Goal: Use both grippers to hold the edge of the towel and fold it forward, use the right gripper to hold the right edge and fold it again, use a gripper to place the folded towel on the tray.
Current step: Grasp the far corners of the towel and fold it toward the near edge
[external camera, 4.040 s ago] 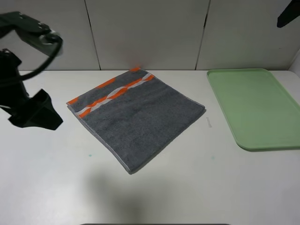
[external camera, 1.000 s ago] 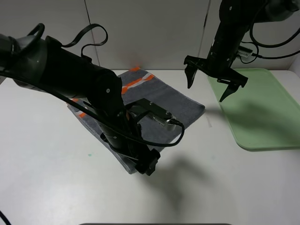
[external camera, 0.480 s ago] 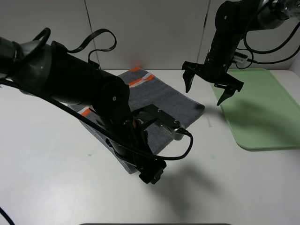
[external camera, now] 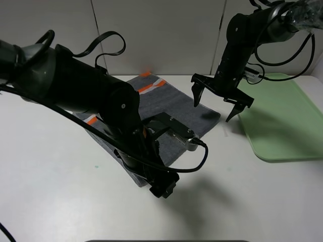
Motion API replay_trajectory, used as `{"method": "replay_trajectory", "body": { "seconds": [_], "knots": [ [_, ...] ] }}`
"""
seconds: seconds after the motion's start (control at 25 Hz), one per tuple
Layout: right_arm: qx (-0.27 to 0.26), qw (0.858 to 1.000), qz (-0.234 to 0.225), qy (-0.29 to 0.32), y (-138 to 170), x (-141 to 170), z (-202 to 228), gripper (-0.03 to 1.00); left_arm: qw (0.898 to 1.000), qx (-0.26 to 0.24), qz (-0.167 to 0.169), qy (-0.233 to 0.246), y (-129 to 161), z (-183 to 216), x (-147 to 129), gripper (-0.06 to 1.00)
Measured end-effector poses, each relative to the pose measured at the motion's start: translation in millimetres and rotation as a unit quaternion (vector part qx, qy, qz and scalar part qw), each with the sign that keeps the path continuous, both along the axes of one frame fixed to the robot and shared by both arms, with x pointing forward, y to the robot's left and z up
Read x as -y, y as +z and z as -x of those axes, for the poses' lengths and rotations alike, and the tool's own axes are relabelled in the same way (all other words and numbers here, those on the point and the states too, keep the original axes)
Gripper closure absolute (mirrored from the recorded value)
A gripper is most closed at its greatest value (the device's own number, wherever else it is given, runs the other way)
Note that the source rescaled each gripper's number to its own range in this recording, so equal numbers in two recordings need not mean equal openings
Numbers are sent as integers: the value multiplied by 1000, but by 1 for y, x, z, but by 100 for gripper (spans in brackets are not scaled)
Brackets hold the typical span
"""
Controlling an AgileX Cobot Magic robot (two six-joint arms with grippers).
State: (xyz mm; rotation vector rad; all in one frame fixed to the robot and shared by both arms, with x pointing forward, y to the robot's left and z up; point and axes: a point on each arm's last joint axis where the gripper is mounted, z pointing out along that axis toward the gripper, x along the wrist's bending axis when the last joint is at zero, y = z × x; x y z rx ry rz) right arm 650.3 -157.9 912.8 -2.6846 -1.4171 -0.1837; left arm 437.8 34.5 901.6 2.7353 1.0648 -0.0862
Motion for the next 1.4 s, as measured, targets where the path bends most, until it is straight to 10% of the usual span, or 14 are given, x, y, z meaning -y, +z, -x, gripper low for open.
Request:
{"method": "replay_trajectory", "body": {
  "seconds": [1.4],
  "knots": [
    [-27,1000,-1,-3,-38,-2,-2,-3,1000,-1,-5,6,-27,-17,21,-3]
  ]
}}
